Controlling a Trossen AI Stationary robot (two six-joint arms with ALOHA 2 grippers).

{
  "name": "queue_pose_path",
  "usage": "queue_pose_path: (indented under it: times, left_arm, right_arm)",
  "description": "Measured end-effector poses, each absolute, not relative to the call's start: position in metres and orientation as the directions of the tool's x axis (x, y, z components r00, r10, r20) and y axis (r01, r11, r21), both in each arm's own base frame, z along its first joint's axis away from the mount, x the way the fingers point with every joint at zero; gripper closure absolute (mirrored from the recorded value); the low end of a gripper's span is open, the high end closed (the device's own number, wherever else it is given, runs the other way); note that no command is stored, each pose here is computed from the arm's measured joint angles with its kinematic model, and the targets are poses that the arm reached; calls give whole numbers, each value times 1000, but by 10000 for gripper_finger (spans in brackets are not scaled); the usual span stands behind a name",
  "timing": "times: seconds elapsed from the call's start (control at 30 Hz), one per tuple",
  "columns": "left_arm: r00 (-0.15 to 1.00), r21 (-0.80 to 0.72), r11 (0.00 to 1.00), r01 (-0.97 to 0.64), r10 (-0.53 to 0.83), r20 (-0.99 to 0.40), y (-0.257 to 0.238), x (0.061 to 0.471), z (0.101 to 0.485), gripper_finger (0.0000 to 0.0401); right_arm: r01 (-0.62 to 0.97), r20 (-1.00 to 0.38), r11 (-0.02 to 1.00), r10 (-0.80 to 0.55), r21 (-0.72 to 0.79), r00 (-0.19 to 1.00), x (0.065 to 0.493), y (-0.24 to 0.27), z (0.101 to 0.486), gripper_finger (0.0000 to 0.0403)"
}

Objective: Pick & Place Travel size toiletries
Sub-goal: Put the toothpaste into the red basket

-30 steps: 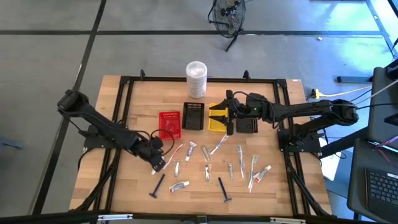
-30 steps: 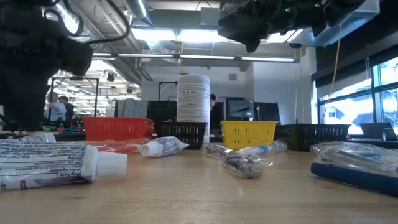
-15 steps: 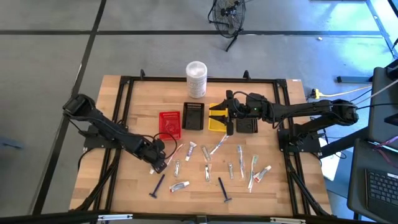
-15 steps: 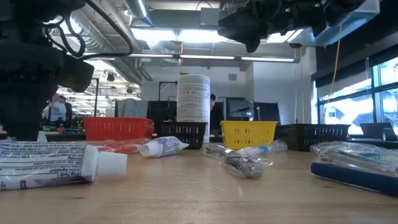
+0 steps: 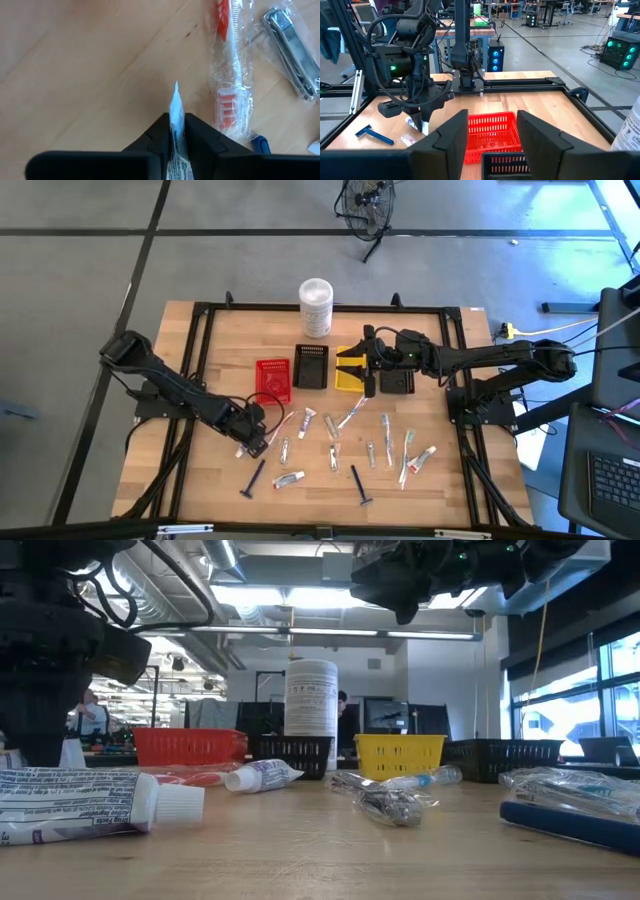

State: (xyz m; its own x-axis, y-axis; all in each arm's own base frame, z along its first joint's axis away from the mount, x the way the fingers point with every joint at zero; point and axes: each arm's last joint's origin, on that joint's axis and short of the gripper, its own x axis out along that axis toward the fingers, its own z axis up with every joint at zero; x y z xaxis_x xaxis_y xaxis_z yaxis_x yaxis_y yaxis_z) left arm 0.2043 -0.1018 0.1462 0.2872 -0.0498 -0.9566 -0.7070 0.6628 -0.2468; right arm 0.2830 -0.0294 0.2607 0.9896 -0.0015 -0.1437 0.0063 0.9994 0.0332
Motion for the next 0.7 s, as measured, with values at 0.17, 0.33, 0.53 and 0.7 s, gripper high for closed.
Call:
queue_pose_path:
  times: [0.17, 0.33, 0.53, 0.7]
  left_arm:
    - [306, -266, 663, -700, -58, -950, -101, 202, 152, 366]
    - [387, -313, 680, -663, -47, -921, -94, 201, 168, 367]
    - [517, -335, 740, -584, 21, -855, -70, 204, 194, 368]
    - [606, -315, 810, -495, 63, -793, -48, 212, 221, 368]
  right_arm:
    - [6, -144, 999, -1, 33, 990, 283, -29, 261, 238]
    - [6, -144, 999, -1, 33, 990, 283, -29, 261, 238]
    - [6, -144, 999, -1, 33, 990, 283, -29, 261, 238]
    - [6, -144, 999, -1, 33, 990, 283, -29, 261, 238]
